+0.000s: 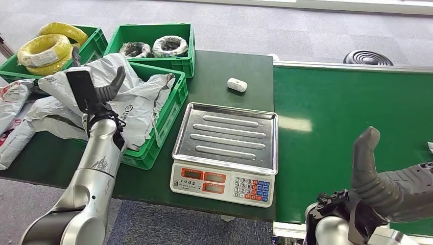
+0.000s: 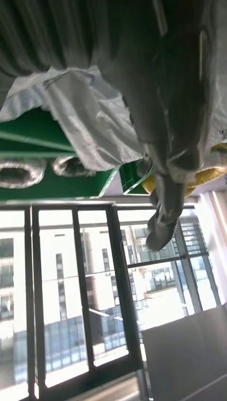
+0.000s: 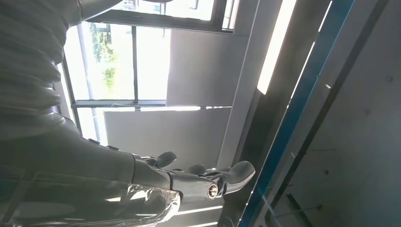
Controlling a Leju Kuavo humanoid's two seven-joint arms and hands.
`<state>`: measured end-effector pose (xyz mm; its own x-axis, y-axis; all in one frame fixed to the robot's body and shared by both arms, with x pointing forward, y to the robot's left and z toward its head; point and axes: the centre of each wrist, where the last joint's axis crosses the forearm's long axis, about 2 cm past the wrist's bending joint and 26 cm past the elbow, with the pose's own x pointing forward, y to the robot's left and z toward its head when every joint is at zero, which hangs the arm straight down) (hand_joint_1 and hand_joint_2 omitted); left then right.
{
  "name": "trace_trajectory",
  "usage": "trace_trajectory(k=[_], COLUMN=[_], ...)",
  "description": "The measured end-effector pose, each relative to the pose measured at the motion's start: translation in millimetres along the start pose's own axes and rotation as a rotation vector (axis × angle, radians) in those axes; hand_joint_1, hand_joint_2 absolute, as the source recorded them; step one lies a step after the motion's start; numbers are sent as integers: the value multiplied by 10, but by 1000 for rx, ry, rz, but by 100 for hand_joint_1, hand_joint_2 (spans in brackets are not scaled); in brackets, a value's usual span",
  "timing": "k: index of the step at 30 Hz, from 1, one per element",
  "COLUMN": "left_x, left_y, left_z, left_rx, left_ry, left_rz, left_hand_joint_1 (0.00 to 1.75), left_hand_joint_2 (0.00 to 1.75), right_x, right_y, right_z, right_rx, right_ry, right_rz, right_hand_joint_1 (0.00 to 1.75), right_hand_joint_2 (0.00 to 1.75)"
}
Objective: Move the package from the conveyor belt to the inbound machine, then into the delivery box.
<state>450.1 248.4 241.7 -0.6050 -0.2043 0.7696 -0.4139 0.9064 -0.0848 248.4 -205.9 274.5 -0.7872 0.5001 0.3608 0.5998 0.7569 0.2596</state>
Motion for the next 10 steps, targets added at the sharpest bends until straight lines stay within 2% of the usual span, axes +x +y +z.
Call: trace_trajectory(k=[2, 4, 7, 9, 10], left_x=[331, 602, 854, 965, 990], left_y=[-13, 33, 196, 324, 357], left_z=[-86, -47, 302, 617, 690], left_rx=[12, 16, 6, -29, -40], left_ry=[-88, -177, -295, -342, -350], left_rz=[159, 275, 467, 588, 613], left_hand_joint_1=[0, 0, 0, 0, 0], left_hand_joint_2=[175, 175, 175, 175, 175], right_x=[-14, -30, -62, -86, -91], right_y=[-10, -19, -18, 0, 5], right_z=[8, 35, 162, 292, 324], right_rx=[3, 4, 36, 99, 117], right_ry=[3, 22, 84, 130, 140], right_rz=[1, -15, -69, -109, -118], right_hand_joint_1=[0, 0, 0, 0, 0], right_hand_joint_2=[175, 175, 175, 175, 175])
